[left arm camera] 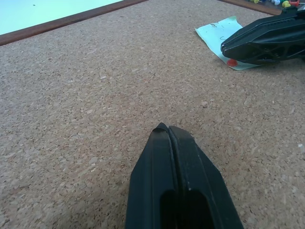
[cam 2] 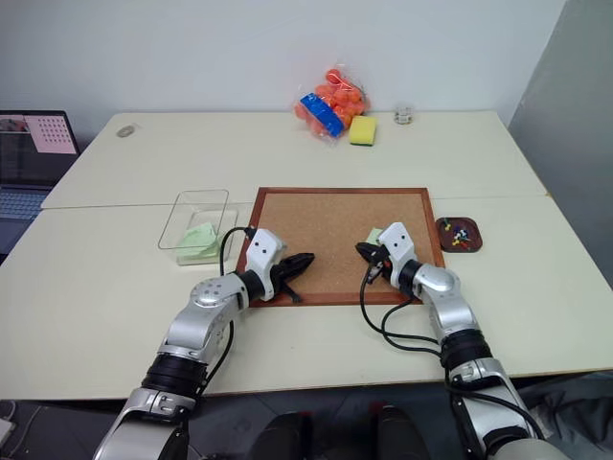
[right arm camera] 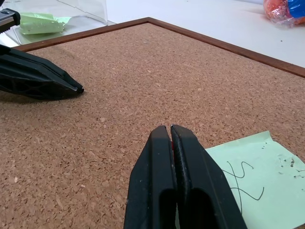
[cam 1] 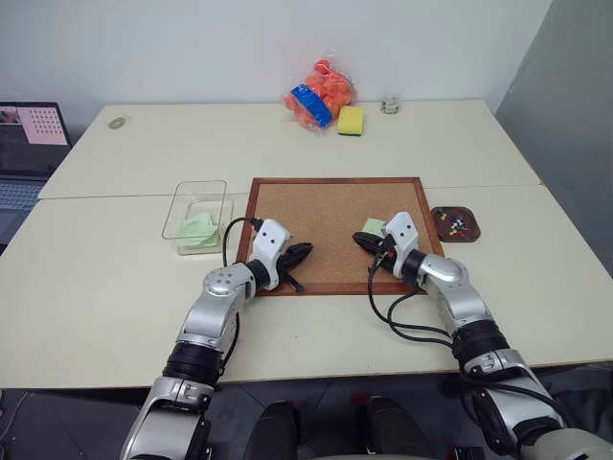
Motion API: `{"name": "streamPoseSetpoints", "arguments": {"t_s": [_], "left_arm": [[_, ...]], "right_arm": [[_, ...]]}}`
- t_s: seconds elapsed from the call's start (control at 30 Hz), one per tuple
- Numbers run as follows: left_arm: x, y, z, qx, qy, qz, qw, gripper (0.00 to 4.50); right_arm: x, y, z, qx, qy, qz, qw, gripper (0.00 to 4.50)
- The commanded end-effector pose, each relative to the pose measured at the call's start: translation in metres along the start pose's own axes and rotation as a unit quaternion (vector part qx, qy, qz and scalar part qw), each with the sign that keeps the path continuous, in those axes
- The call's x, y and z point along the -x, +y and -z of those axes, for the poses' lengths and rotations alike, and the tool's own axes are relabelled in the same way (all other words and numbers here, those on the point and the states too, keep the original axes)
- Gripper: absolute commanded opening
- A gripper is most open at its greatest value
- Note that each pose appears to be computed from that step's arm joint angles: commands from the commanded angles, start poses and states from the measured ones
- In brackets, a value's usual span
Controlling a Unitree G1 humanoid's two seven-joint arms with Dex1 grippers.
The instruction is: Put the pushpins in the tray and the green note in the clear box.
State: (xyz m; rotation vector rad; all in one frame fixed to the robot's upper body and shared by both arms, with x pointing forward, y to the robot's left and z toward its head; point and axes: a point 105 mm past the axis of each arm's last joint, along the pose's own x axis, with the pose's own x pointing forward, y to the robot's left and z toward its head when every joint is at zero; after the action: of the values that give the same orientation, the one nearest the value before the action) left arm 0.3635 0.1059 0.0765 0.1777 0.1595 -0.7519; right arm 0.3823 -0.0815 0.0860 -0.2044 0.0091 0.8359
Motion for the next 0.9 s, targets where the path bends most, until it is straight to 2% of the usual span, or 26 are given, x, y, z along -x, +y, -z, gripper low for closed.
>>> {"name": "streamPoseSetpoints", "arguments": {"t_s": [0.03,0.17,0.43,0.9], "left_arm": [[0.002,-0.004,0.022,0.014,0.039,-0.003,0.999,0.00],[0.002,-0.004,0.023,0.014,0.039,-0.004,0.999,0.00],[0.003,-0.005,0.023,0.014,0.039,-0.002,0.999,0.00],[0.000,-0.005,0.023,0.015,0.039,0.000,0.999,0.00]], "right_arm": [[-0.005,0.005,-0.003,0.017,-0.002,-0.012,1.000,0.03],[-0.002,-0.001,-0.007,0.016,-0.010,0.000,1.000,0.03],[0.010,-0.007,-0.031,0.007,-0.061,0.006,0.998,0.03],[0.017,-0.016,-0.044,-0.014,-0.076,0.028,0.997,0.03]]}}
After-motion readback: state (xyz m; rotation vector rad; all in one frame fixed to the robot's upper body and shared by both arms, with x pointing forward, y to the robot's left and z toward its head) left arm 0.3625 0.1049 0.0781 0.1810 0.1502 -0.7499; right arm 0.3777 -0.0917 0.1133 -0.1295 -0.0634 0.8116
